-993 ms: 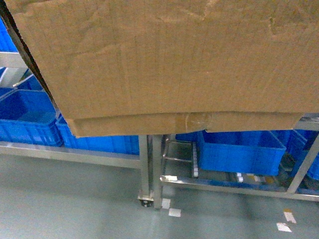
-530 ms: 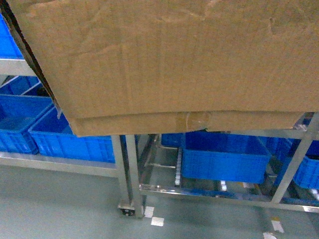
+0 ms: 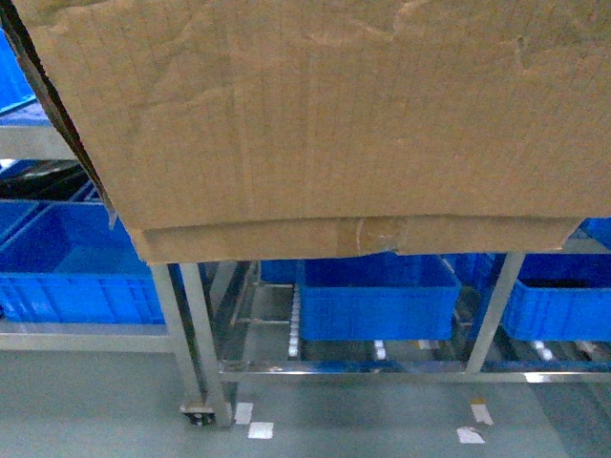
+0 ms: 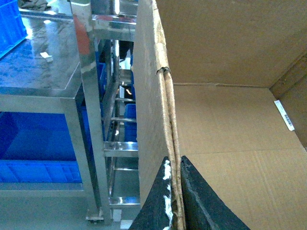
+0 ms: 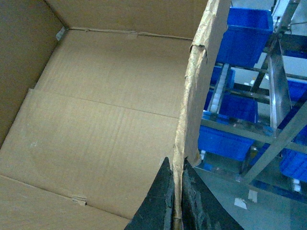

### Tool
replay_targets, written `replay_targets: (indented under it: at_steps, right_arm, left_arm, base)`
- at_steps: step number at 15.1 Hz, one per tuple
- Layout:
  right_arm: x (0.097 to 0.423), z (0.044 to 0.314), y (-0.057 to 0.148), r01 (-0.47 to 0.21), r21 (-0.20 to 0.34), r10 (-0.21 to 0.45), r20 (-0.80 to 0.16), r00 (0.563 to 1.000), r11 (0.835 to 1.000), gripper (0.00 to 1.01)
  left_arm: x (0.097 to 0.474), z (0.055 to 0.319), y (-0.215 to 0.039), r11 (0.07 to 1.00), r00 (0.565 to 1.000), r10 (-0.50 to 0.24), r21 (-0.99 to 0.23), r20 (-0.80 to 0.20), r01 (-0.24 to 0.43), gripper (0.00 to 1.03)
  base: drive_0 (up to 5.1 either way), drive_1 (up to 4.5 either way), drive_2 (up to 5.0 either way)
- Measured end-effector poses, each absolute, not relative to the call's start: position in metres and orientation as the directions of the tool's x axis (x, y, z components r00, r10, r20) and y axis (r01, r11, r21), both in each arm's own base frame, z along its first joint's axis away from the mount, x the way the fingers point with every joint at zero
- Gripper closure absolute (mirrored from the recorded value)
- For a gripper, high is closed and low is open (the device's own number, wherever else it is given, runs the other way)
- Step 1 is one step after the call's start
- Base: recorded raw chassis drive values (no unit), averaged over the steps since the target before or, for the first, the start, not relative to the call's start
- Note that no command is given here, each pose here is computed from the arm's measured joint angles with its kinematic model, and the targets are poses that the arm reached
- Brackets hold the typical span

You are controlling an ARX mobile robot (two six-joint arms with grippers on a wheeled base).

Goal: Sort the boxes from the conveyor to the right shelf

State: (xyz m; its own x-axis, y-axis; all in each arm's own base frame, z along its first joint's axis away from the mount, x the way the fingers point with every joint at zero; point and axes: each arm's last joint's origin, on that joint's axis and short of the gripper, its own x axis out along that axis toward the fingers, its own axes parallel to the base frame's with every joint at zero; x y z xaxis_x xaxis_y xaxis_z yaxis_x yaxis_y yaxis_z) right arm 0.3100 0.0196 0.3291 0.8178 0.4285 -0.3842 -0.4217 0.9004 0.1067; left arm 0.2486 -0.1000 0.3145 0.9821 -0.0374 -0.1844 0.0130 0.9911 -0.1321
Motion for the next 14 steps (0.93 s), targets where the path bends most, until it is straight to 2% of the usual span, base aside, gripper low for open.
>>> replay_targets:
  at_steps: [2, 8, 14]
  right_arm:
    - [0.3099, 0.3293, 0.0192, -0.421, 0.106, 0.428, -0.384, 0.819, 0.901, 0.99]
    - [0.3089, 0.3303, 0.0195, -0.421, 0.106, 0.428, -0.382, 0.819, 0.901, 0.99]
    - [0.3113, 0.3279, 0.0179, -0.417, 0.108, 0.425, -0.386, 0.819, 0.902, 0.99]
  left_arm:
    - [0.2486, 0.3147, -0.1, 0.991, 0.982, -0.038, -0.132, -0.184, 0.013, 1.01]
    - [0.2474, 0.3154, -0.0996, 0.991, 0.982, -0.035, -0.131, -0.183, 0.011, 1.01]
    - [0.2494, 0.3136, -0.1008, 0.991, 0.982, -0.039, -0.131, -0.187, 0.014, 1.01]
  base:
    - [0.0, 0.0, 0.0]
    - [3.4, 1.35, -4.9]
    - [0.2, 0.2, 0.2]
